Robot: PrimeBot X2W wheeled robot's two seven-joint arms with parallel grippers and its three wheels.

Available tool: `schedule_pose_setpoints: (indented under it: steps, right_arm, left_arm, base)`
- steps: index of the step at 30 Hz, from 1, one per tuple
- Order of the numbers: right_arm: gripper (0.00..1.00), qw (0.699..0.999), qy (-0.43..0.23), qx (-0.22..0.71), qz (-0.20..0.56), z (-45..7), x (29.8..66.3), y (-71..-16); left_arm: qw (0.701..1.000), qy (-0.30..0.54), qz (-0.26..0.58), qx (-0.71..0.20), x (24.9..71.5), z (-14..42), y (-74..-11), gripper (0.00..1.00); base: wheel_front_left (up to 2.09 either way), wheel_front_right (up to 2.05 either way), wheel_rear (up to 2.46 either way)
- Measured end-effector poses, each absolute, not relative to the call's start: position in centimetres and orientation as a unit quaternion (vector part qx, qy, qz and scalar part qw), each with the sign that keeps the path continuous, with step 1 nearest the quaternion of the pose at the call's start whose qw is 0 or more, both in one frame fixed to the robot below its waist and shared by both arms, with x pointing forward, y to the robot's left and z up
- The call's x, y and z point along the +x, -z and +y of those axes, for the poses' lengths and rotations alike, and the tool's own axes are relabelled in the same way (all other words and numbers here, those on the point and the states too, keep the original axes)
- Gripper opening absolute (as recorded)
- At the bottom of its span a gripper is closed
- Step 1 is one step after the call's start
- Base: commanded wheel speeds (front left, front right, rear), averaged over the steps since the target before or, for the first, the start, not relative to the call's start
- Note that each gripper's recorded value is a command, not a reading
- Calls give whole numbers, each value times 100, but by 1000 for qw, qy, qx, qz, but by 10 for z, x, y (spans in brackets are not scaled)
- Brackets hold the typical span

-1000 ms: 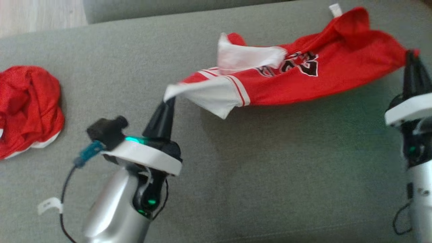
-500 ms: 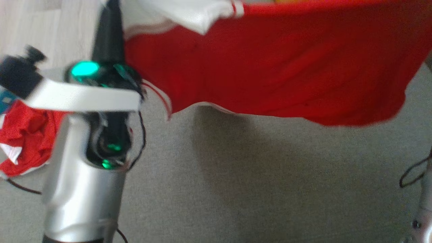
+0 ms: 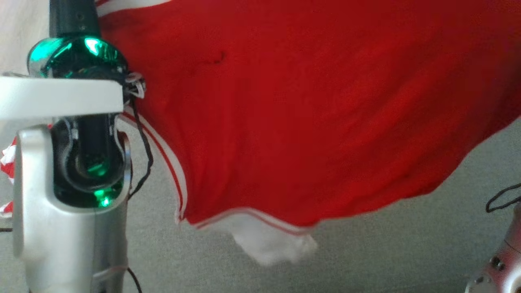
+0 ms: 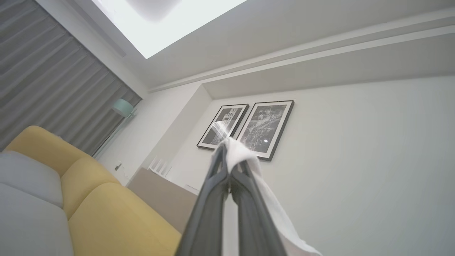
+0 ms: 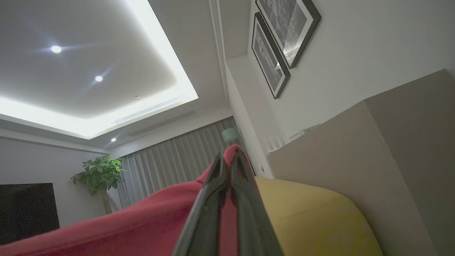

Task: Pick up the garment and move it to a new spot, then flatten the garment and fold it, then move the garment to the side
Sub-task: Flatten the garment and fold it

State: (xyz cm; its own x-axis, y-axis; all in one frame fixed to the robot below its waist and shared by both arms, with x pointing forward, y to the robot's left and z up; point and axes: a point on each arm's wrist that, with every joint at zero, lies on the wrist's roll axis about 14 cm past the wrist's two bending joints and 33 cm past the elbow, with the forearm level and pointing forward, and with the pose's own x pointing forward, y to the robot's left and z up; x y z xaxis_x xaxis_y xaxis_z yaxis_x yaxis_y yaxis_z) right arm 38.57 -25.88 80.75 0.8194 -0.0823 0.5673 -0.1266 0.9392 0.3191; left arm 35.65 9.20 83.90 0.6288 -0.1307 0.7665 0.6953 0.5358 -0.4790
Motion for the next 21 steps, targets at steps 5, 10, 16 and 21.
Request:
schedule_pose_setpoints:
  steps: [5,10,16,21]
  right_arm:
    - [0,944,-10,183,-275,-260,399,-793]
    - [0,954,-2,222,-202,-265,444,-751]
    - [0,946,-36,267,-182,-243,532,-756]
    - [0,930,-37,306,-201,-234,600,-759]
  left_arm:
    - [826,248,-315,-396,377,90,-829,0]
    - [859,225,-255,-382,432,84,-805,0]
    - [886,196,-232,-351,523,85,-798,0]
    - [900,168,-229,-332,594,89,-783,0]
  base:
    - [0,0,0]
    - [0,0,0]
    - [0,0,0]
    - [0,0,0]
